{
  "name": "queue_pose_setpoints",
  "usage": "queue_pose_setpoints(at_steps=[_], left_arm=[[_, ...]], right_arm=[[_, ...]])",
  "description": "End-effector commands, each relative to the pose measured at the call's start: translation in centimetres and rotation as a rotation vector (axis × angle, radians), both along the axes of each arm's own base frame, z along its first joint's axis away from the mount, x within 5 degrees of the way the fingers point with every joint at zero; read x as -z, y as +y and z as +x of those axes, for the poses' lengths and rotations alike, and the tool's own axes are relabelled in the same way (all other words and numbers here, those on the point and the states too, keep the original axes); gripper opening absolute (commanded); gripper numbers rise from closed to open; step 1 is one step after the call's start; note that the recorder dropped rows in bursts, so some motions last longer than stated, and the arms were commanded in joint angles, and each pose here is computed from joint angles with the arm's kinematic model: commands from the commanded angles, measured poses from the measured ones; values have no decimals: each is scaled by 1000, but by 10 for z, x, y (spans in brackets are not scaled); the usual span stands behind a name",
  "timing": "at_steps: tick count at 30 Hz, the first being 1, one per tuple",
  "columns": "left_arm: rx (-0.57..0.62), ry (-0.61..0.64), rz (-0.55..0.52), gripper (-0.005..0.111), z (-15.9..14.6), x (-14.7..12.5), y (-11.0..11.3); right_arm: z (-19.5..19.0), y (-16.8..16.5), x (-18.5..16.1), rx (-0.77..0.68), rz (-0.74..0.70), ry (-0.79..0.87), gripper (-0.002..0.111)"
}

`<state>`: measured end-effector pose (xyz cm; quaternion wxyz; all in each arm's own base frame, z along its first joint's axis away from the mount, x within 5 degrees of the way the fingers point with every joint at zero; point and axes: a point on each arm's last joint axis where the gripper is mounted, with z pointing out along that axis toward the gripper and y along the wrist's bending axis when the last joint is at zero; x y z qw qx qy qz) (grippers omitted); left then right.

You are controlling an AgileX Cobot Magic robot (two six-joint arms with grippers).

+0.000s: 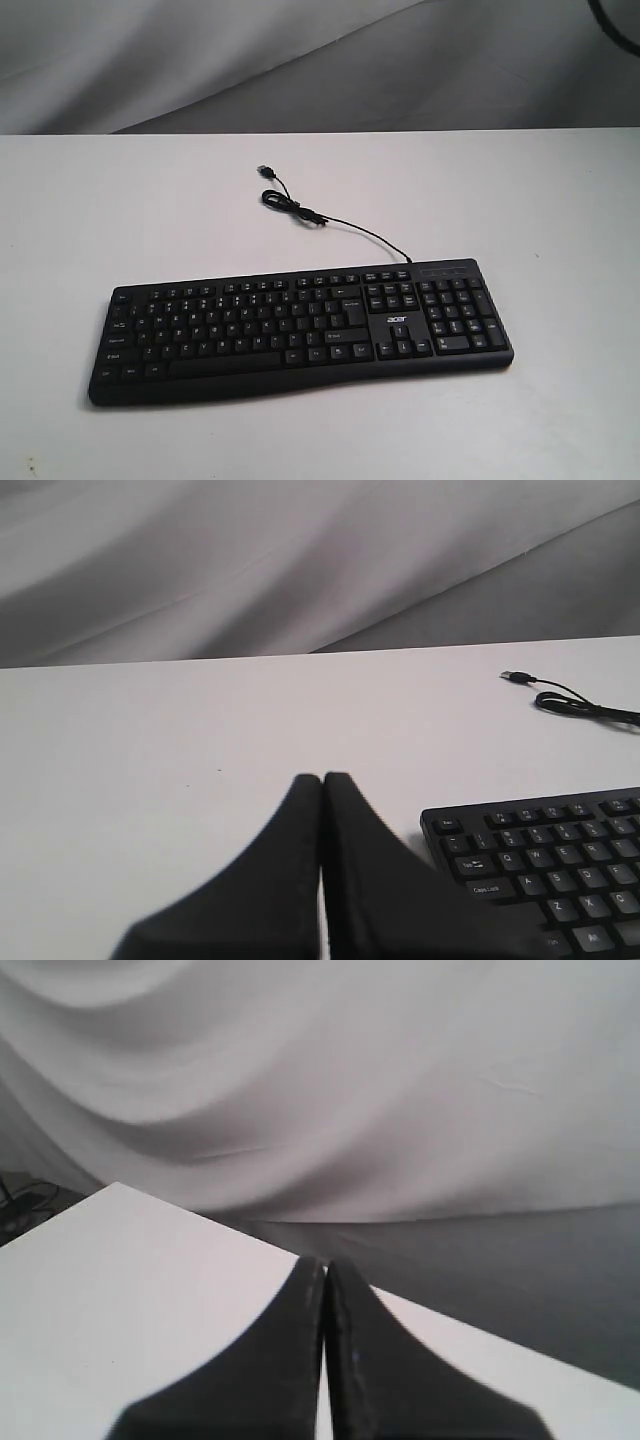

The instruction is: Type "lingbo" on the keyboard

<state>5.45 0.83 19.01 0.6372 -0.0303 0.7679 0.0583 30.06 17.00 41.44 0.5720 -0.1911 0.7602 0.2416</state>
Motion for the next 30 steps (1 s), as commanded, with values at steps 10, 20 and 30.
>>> queue_pose_setpoints(at_steps=[10,20,30], left_arm=[[0,-10,-1,1,0,0,0],[0,-10,-1,1,0,0,0],[0,-10,-1,1,0,0,0]], right_arm=[[-81,-111,89,324,-82,89,0],[-179,-165,110,582,-48,-133,0],[-238,-165,118,545,-192,-116,0]])
